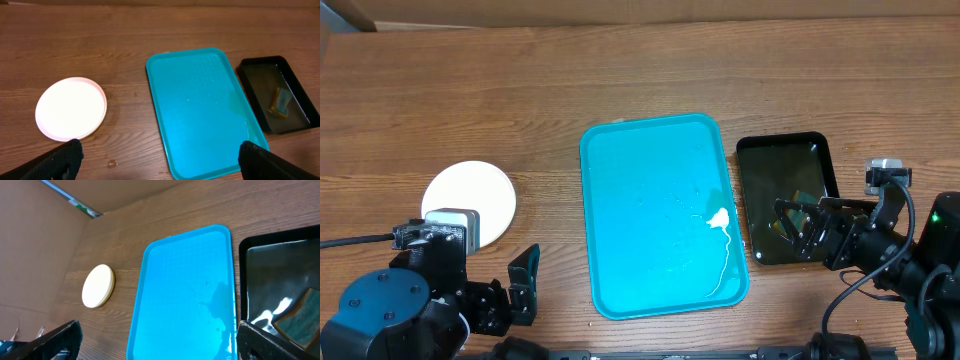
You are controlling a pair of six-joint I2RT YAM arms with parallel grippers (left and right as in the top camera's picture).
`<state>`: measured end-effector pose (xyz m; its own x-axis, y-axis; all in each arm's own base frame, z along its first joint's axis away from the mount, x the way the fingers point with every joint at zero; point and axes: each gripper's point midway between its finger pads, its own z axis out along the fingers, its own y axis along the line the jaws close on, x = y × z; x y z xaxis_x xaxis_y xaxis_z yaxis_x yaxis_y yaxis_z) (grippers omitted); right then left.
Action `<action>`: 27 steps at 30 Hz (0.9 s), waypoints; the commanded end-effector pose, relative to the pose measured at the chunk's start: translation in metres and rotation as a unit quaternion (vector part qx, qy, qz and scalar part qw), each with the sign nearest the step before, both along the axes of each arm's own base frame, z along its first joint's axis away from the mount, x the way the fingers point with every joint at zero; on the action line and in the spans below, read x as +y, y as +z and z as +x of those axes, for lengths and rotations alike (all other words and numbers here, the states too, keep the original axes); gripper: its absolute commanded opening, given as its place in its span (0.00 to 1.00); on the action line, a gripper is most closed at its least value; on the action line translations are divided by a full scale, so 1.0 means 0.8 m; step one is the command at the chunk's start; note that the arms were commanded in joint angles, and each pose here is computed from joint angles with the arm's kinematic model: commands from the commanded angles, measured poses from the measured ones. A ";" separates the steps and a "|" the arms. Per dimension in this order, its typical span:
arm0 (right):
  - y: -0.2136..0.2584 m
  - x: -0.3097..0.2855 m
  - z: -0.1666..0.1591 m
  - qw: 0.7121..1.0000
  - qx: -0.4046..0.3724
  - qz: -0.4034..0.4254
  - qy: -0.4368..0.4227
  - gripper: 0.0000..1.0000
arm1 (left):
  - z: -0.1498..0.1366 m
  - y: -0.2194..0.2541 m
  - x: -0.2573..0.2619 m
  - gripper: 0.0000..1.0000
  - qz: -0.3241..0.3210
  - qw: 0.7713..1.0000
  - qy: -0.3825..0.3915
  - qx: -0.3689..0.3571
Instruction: Clean dirty plates on tray and stack at the side
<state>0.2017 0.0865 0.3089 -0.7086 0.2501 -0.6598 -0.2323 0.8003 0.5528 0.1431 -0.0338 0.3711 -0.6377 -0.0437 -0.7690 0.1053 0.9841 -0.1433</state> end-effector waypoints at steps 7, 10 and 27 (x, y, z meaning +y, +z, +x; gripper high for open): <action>0.021 0.000 -0.006 0.990 -0.127 -0.069 0.007 1.00 | 0.001 0.000 0.004 1.00 -0.002 1.000 0.013 0.001; 0.015 0.009 -0.007 0.977 -0.193 -0.087 0.035 1.00 | 0.001 0.000 0.004 1.00 -0.002 1.000 0.013 0.001; -0.155 0.004 -0.003 0.955 -0.280 -0.101 0.018 1.00 | 0.001 0.000 0.004 1.00 -0.002 1.000 0.013 0.001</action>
<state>0.1945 0.0903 0.1969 -0.2418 0.0663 -0.9681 -0.4778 0.8602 0.1783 0.1430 -0.0336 0.3691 -0.6434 -0.0448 -0.7642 0.1018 0.9844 -0.1434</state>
